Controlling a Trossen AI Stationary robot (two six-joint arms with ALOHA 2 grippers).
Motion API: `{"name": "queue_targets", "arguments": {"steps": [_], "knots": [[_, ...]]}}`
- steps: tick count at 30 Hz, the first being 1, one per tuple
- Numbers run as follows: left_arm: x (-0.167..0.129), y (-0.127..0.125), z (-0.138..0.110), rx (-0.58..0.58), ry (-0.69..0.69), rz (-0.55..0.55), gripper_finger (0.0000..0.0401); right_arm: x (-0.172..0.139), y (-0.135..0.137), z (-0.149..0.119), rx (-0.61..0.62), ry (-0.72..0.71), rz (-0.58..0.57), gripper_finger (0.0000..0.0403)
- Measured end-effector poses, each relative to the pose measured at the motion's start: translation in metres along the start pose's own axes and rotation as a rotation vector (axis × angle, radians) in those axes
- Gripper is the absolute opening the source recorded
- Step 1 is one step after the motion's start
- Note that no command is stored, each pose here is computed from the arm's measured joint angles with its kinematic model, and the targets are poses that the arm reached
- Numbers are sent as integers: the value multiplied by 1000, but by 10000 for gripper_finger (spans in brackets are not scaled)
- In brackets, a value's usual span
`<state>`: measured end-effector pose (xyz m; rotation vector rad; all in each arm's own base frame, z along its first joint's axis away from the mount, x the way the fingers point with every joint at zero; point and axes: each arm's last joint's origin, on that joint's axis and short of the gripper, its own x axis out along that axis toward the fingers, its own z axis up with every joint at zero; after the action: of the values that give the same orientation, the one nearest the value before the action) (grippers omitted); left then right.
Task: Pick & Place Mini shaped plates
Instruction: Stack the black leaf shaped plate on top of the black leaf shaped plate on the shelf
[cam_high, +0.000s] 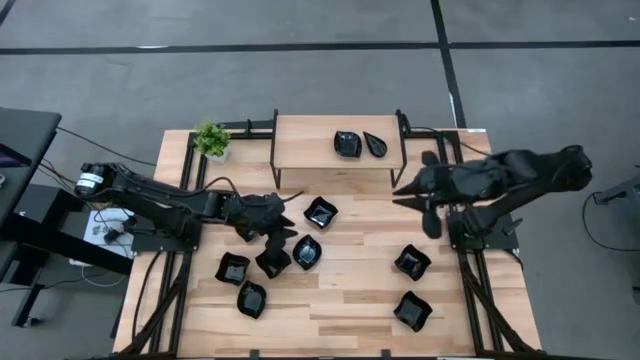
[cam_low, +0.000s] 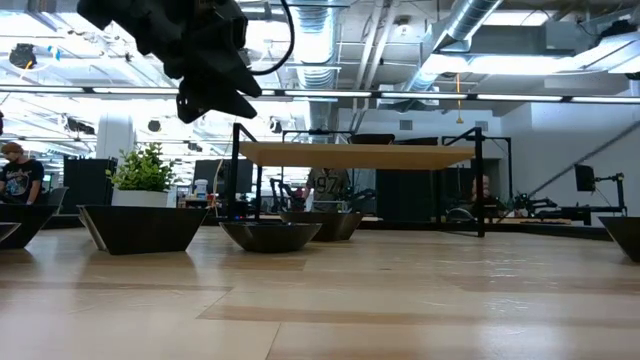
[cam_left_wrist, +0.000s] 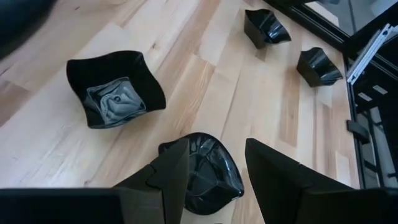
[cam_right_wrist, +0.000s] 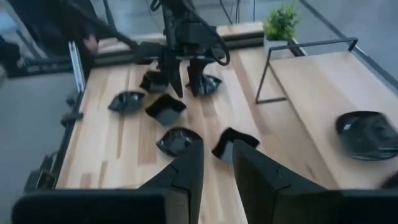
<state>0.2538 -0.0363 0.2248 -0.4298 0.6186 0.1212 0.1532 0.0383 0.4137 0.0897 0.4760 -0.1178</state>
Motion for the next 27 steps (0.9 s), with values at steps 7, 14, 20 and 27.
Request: {"name": "queue_targets", "arguments": {"steps": [7, 14, 20, 27], "knots": [[3, 1, -1, -11, 12, 8, 159, 52, 2, -72, 73, -94, 32, 81], [15, 3, -7, -32, 51, 33, 159, 86, 4, -111, 144, -56, 20, 81], [22, 6, -11, -74, 72, 65, 159, 94, 7, -111, 151, -60, 22, 81], [30, 8, -16, -70, 93, 94, 159, 94, 10, -109, 172, -82, 39, 81]]}}
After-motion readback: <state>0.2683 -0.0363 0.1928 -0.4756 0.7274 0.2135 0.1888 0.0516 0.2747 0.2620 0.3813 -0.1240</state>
